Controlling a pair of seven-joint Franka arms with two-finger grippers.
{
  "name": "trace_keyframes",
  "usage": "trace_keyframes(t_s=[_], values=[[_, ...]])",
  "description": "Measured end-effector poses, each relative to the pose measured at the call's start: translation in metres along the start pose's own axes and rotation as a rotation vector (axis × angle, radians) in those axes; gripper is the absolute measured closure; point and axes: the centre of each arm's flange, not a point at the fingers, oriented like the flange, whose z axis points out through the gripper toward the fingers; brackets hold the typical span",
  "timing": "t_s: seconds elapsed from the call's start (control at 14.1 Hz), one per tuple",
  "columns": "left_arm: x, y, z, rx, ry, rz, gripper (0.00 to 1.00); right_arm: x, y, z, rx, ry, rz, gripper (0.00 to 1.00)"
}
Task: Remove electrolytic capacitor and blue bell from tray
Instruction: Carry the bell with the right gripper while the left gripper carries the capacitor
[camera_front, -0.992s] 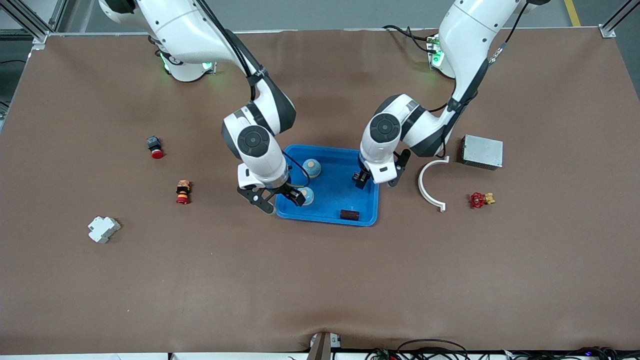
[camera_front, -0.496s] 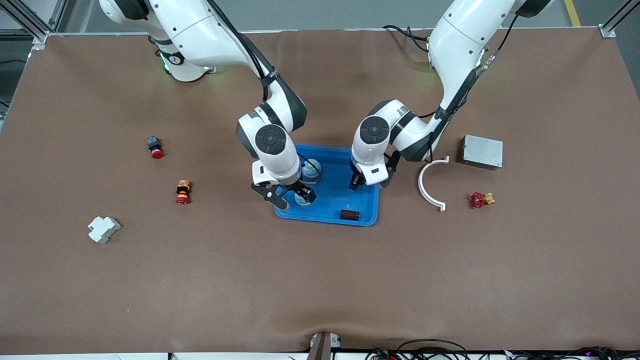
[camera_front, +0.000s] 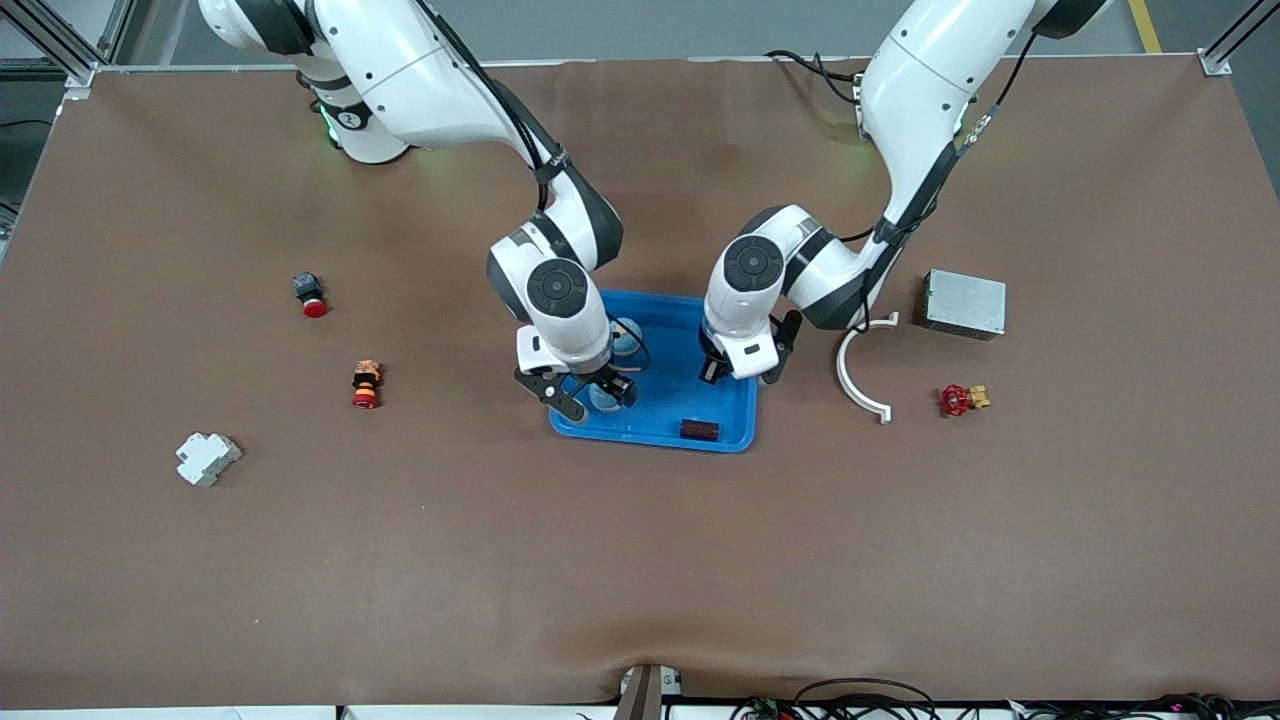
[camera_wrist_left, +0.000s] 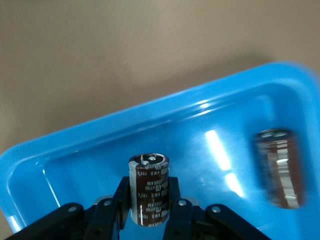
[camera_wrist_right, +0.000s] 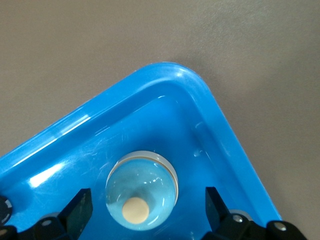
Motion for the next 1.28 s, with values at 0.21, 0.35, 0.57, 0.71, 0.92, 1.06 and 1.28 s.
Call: trace_keyframes(t_s=[0.21, 0.35, 0.57, 0.71, 0.92, 1.06, 1.28], values=[[0.043, 0.015, -0.062, -0.021, 0.047, 0.016, 0.67, 0.001, -0.004, 0.008, -0.001, 0.001, 0.004, 0.0], [0.083, 0.014, -0.099, 0.009, 0.089, 0.033, 0.67, 0.001, -0.004, 0.011, -0.003, 0.001, 0.005, 0.0], [0.137, 0.004, -0.116, 0.074, 0.12, 0.037, 0.67, 0.0, -0.005, 0.012, -0.002, 0.002, 0.005, 0.0], [0.166, -0.004, -0.106, 0.106, 0.121, 0.0, 0.67, -0.001, -0.006, 0.012, -0.001, 0.002, 0.004, 0.06], [0.199, -0.025, -0.082, 0.171, 0.117, -0.028, 0.67, -0.002, -0.007, 0.011, 0.001, 0.002, 0.004, 0.33], [0.218, -0.043, -0.062, 0.204, 0.107, -0.019, 0.67, -0.002, -0.009, 0.008, 0.006, 0.003, 0.009, 0.37], [0.236, -0.069, -0.028, 0.185, 0.1, 0.025, 0.67, 0.001, -0.015, -0.001, 0.001, 0.003, 0.013, 0.37]])
